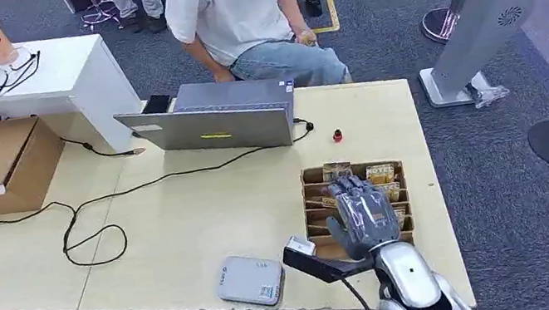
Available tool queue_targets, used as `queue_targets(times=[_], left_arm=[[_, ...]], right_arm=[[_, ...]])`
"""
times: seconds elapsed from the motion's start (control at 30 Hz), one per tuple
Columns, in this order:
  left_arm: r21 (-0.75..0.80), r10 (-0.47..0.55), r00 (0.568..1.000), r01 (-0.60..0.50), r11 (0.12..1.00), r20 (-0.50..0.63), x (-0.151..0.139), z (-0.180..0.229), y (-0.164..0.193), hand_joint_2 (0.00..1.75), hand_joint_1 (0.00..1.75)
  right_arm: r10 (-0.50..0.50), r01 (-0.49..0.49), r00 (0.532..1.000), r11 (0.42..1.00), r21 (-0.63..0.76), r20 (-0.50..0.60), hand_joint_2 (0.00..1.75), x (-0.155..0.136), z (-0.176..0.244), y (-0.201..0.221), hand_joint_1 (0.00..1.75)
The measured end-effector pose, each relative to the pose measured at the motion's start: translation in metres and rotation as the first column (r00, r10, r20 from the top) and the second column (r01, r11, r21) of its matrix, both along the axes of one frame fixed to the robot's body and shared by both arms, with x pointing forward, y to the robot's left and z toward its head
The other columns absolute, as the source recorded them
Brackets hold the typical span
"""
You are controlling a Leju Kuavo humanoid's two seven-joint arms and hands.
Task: Pass the card to the sensor for recognition and then transmit it.
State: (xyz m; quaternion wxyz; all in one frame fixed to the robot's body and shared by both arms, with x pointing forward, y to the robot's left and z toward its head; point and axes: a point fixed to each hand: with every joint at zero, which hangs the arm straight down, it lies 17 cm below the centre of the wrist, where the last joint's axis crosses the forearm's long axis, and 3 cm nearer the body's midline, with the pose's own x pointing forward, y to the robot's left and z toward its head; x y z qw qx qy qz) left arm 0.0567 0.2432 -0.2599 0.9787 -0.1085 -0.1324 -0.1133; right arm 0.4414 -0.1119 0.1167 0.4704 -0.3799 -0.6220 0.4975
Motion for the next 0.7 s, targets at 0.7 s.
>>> queue_targets(times=[0.7], left_arm=[[-0.006,0.001,1.000,-0.001,1.000,0.004,0.004,0.000,0.001,0.00,0.00]], right_arm=[[0.011,-0.011,0.999,1.000,-0.018,-0.046,1.75,0.010,-0.015,0.013,1.05]])
